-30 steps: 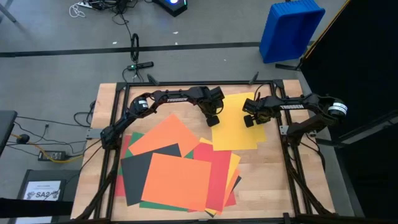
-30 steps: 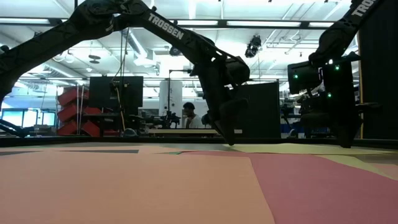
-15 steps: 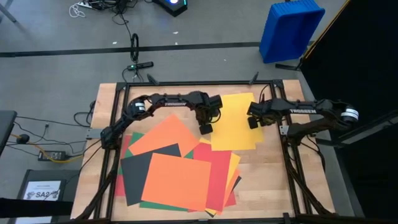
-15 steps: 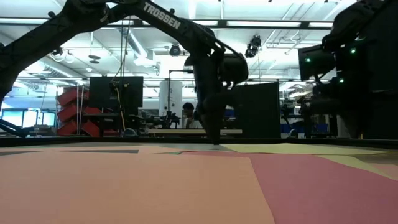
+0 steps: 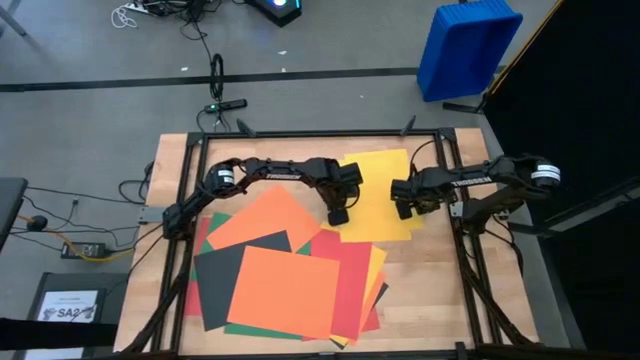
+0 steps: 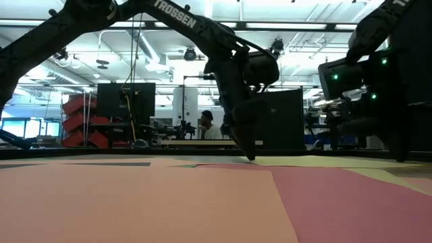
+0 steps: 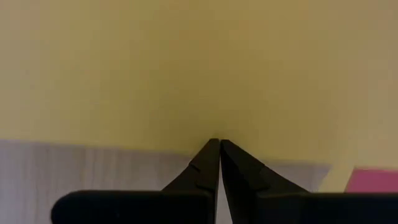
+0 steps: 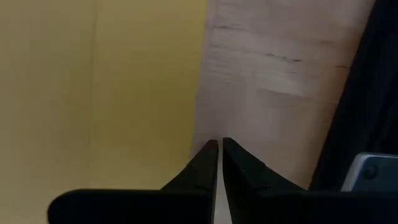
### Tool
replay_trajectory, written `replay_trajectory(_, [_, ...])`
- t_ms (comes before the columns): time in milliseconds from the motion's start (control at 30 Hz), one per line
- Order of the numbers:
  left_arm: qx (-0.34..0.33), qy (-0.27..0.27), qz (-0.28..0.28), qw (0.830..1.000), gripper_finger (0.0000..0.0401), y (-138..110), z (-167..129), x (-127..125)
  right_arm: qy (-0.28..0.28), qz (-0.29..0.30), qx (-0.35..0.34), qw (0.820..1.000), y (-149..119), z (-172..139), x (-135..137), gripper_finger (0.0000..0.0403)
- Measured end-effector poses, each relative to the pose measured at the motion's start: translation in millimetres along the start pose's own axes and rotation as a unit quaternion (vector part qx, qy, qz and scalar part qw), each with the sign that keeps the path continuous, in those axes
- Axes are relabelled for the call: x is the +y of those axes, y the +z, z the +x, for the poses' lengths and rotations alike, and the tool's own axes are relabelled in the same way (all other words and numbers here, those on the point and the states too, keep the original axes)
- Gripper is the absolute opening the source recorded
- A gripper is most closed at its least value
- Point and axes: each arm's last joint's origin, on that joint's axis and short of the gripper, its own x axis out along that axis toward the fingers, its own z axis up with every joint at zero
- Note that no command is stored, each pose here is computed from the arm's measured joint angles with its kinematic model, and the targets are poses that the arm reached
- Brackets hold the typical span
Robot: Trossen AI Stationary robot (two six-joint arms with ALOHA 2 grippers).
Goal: Organize paper
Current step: Stack the yellow colored paper on top of the yellow colored paper
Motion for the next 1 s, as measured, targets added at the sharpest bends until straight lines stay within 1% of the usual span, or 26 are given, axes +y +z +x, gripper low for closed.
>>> replay_trajectory(167, [-0.018, 0.0, -0.006, 1.0, 0.0, 3.4, 0.5, 0.3, 0.011, -0.016, 0.002, 1.0, 1.9, 4.4, 7.8, 0.0])
replay_trajectory(500, [-0.062, 0.002, 0.0, 0.998, 0.0, 12.0, -0.5, 2.1, 0.016, -0.017, 0.005, 1.0, 1.2, 4.8, 8.5, 0.0])
replay_trajectory(667, [-0.032, 0.009, -0.009, 0.999, 0.0, 10.8, -12.3, 12.2, 0.013, -0.014, 0.006, 1.0, 1.1, 4.6, 8.1, 0.0])
replay_trajectory(767, [0.006, 0.009, -0.01, 1.0, 0.0, 3.7, -14.4, 14.6, 0.014, -0.014, 0.006, 1.0, 1.2, 4.6, 8.2, 0.0])
replay_trajectory(867, [0.038, 0.007, -0.01, 0.999, 0.0, -2.4, -3.4, 13.9, 0.015, -0.016, 0.005, 1.0, 1.2, 4.6, 8.4, 0.0])
replay_trajectory(1000, [0.044, -0.002, -0.01, 0.999, 0.0, -3.6, 11.2, 13.7, 0.015, -0.018, 0.006, 1.0, 1.2, 4.7, 8.5, 0.0])
